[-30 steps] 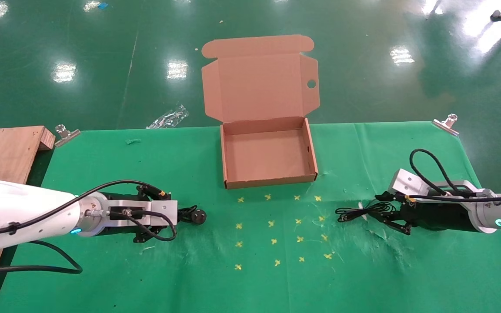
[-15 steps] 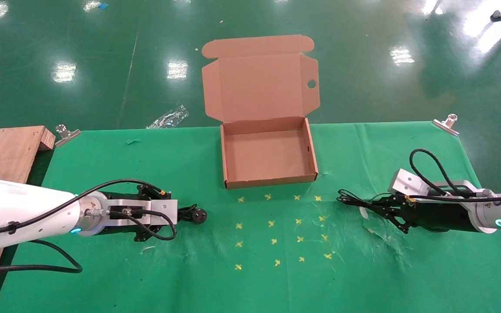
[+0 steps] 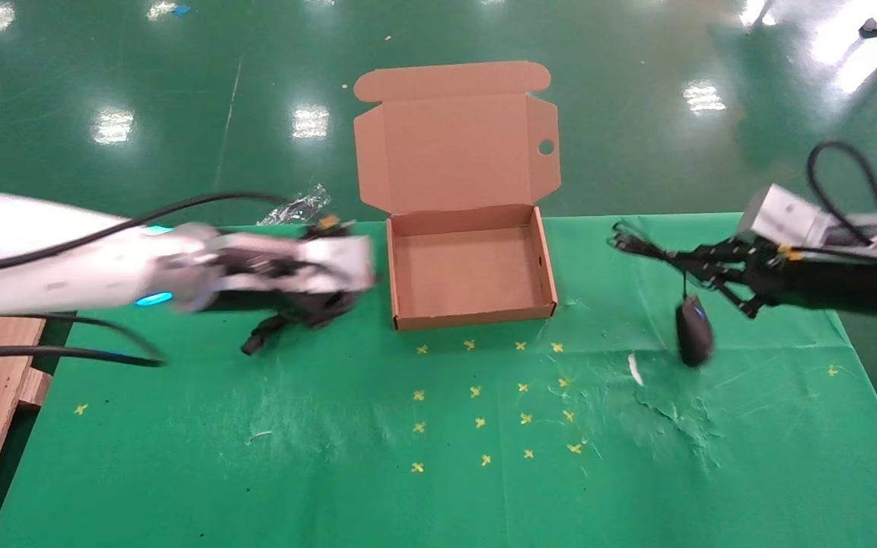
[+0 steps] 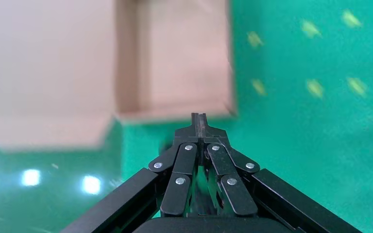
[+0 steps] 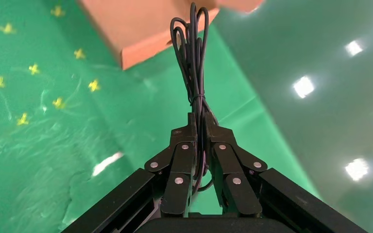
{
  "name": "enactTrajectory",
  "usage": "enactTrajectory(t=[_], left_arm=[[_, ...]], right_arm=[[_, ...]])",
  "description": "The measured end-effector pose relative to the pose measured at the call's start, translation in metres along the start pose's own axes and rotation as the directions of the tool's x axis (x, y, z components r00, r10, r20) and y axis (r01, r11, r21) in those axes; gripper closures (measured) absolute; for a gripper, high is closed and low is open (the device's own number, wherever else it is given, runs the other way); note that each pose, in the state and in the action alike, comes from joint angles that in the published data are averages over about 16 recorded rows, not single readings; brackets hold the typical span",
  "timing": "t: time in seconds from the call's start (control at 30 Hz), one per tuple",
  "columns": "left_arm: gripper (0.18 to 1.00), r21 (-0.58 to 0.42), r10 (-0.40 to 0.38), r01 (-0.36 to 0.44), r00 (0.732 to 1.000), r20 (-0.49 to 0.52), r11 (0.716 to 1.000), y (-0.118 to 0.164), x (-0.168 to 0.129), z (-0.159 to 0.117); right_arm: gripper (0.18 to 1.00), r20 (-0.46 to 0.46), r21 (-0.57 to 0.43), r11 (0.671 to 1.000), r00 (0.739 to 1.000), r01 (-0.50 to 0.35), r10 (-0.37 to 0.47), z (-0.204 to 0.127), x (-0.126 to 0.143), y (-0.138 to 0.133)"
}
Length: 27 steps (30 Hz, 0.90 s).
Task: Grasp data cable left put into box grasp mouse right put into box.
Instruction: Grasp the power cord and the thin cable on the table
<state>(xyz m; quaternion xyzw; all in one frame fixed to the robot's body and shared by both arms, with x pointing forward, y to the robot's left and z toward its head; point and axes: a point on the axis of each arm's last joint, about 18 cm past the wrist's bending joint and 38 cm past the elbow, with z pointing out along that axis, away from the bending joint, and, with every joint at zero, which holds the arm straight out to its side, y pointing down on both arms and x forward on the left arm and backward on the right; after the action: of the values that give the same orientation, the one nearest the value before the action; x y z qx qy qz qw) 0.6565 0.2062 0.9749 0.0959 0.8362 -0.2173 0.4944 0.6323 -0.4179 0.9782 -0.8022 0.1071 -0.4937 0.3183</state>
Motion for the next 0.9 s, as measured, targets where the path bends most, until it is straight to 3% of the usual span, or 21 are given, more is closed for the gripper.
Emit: enactTrajectory(t=[0.23, 0.63, 0.9], left_arm=[[0.992, -0.023, 0.005, -0.004, 0.999, 0.052, 1.0, -0.009, -0.013, 0.018], [0.992, -0.199, -0.073, 0.092, 0.992, 0.101, 0.976, 0.061, -0.013, 0.016], [0.971, -0.281, -0.117, 0.148, 0.985, 0.124, 0.948, 0.08, -0.018, 0.026]], right_arm=[[0.974, -0.052, -0.022, 1.0, 0.999, 0.012, -0.013, -0.034, -0.002, -0.014], [0.974, -0.066, -0.027, 1.0, 0.998, -0.006, 0.005, -0.033, -0.024, -0.018], [0.975, -0.058, -0.015, 1.0, 0.998, 0.003, -0.004, -0.026, -0.027, -0.023]])
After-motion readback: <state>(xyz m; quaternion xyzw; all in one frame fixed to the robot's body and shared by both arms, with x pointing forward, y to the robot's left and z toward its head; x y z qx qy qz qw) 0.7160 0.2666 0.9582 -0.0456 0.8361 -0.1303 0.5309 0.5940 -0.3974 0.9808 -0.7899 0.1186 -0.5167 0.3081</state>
